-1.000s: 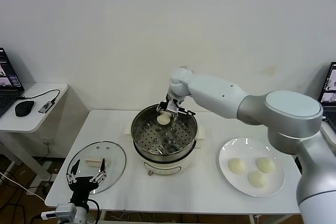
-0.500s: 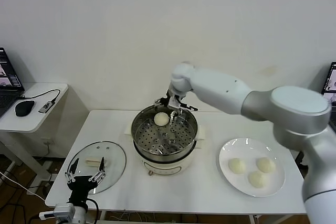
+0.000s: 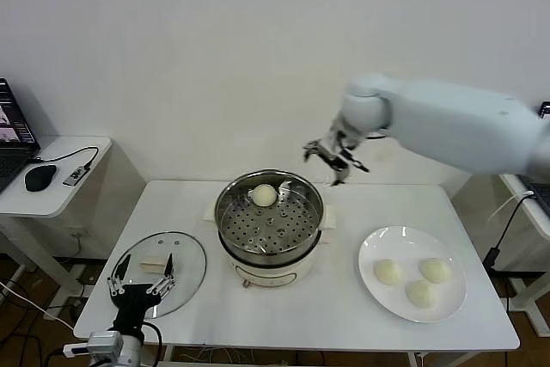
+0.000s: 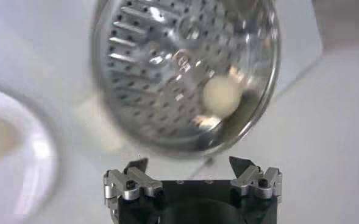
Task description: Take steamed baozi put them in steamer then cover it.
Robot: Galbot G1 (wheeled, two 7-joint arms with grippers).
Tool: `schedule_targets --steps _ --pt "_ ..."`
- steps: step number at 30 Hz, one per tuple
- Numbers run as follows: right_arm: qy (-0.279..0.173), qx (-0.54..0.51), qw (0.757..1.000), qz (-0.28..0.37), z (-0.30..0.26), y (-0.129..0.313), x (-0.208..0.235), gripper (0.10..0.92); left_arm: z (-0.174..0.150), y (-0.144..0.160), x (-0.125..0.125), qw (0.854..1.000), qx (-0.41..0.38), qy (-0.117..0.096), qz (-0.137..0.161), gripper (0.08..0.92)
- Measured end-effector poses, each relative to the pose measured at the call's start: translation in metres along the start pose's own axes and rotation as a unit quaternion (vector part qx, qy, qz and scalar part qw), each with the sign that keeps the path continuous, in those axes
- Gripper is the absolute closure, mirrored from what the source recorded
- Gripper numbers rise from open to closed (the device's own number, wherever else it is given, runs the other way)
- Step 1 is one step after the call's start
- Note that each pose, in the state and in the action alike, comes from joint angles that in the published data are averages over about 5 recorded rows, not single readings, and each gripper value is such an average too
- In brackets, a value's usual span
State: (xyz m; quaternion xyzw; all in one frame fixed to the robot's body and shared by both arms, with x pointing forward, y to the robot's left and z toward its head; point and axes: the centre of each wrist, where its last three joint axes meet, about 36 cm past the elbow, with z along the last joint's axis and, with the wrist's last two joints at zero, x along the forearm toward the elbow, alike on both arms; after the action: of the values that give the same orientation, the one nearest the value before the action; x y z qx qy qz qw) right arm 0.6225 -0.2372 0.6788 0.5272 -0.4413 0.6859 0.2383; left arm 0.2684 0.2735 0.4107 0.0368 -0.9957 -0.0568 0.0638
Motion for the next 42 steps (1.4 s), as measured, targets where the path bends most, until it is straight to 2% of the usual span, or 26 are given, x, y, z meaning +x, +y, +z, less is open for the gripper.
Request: schedule_targets --steps 8,17,29,42 --pt "0.012 -0.125 0.992 -0.019 0.027 0.077 -0.016 0.2 0.002 0.0 -0.001 1.0 -0.002 0.001 0.0 0.177" --pt "0.012 -0.185 0.982 -0.048 0.031 0.127 -0.057 0.2 0.004 -0.001 -0.002 1.0 -0.002 0.003 -0.004 0.177" --pt "0.024 -0.21 0.975 -0.072 0.037 0.162 -0.106 0.2 0.006 0.0 -0.001 1.0 -0.004 0.005 -0.009 0.177" --pt "0.025 -0.228 0.969 -0.086 0.045 0.179 -0.153 0.2 0.007 0.001 0.0 1.0 -0.004 0.006 -0.012 0.177"
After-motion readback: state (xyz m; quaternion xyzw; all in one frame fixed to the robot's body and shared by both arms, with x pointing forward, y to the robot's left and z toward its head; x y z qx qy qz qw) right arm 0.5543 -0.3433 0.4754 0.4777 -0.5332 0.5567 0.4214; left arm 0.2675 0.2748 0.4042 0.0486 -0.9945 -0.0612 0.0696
